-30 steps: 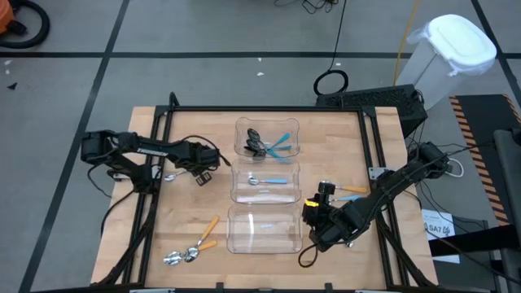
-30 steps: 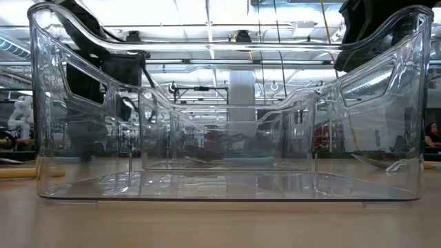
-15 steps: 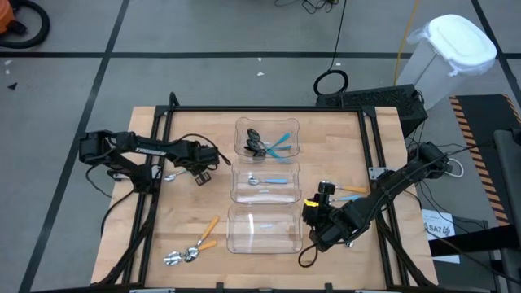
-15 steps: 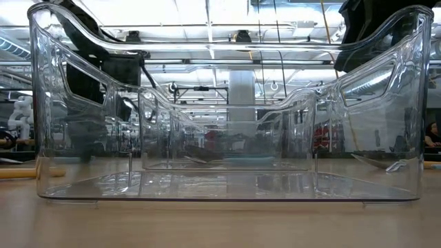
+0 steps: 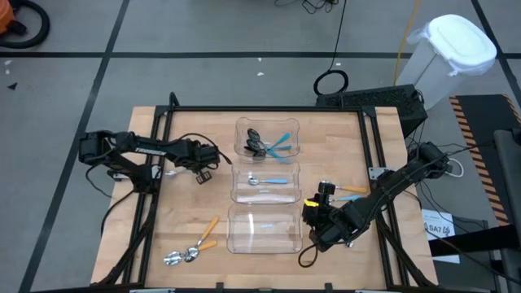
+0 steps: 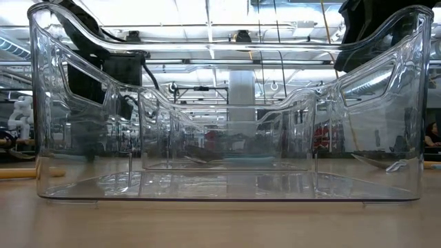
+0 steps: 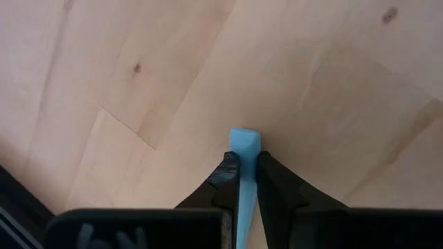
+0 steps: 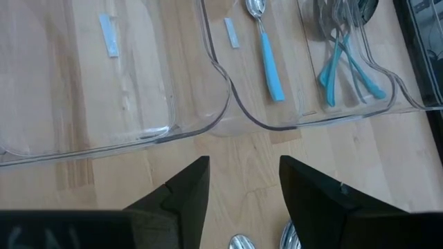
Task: Sort silverware by color (type)
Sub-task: Put the light blue spoon into the middle transparent bin
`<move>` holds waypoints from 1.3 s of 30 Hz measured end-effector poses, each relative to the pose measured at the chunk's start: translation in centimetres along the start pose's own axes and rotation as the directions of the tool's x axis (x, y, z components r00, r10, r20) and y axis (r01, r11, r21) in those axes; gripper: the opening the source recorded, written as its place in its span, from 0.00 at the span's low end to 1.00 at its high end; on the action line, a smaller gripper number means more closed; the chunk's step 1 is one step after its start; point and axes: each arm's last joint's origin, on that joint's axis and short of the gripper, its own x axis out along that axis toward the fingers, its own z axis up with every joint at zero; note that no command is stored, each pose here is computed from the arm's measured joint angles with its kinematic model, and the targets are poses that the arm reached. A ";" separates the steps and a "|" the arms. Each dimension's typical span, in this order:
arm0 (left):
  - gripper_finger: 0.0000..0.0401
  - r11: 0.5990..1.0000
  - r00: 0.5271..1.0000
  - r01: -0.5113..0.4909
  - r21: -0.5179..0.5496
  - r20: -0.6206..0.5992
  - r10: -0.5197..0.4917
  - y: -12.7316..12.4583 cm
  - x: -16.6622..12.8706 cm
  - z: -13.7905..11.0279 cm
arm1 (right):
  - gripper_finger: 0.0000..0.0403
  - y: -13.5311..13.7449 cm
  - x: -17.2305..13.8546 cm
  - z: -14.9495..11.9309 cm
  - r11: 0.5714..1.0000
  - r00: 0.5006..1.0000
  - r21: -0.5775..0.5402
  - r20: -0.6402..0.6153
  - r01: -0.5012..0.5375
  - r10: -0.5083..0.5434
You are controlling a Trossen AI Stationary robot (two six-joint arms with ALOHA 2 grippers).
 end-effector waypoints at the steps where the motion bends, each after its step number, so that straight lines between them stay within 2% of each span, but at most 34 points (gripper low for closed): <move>1: 0.08 1.000 1.000 0.002 -0.002 0.007 -0.002 0.0 -0.1 0.0 | 0.42 0.0 0.0 0.0 1.000 1.000 0.000 0.000 0.000 0.000; 9: 0.08 0.998 0.997 0.056 -0.003 0.058 -0.056 0.3 -1.2 0.0 | 0.42 0.0 0.0 0.0 1.000 1.000 -0.007 0.000 0.000 0.000; 25: 0.08 0.996 0.993 0.068 0.059 0.094 -0.073 -0.7 -2.0 -0.3 | 0.42 0.0 0.0 0.0 1.000 1.000 -0.011 0.002 0.003 -0.003; 32: 0.01 0.993 0.992 0.065 0.103 0.099 -0.075 -0.9 -2.1 -0.4 | 0.42 0.0 0.0 0.0 1.000 1.000 -0.010 0.003 0.003 -0.003; 39: 0.00 0.990 0.991 0.061 0.131 0.107 -0.075 -1.3 -2.2 -0.5 | 0.42 0.0 0.0 0.0 1.000 1.000 -0.010 0.003 0.003 -0.003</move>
